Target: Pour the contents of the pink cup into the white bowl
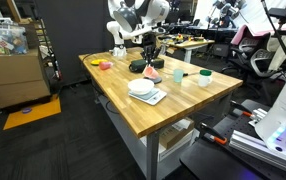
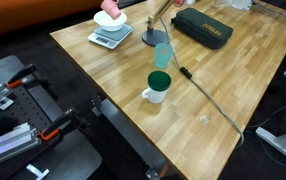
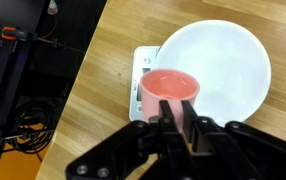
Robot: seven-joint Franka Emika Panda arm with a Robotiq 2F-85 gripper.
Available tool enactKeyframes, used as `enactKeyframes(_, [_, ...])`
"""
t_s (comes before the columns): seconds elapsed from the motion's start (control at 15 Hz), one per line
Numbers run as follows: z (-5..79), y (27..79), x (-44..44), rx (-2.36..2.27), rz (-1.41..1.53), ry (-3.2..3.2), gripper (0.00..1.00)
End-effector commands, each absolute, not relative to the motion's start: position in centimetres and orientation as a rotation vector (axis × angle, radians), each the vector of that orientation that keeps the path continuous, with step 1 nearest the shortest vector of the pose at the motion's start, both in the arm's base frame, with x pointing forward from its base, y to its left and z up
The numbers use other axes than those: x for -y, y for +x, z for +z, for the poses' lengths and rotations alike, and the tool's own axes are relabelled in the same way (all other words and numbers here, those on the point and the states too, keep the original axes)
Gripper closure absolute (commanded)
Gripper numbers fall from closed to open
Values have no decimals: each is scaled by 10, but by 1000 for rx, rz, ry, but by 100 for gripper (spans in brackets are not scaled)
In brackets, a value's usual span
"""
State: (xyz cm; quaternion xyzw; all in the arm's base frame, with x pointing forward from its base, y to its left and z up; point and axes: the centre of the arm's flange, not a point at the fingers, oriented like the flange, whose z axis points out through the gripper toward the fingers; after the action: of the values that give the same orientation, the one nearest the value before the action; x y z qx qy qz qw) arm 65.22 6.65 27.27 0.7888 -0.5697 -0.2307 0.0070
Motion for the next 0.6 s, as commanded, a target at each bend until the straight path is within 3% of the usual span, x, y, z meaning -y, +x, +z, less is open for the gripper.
enactKeyframes(0.0, [272,665,-76,1708,-675,2427,96])
enactKeyframes(0.53, [264,668,-83,1659,-584,2394,96])
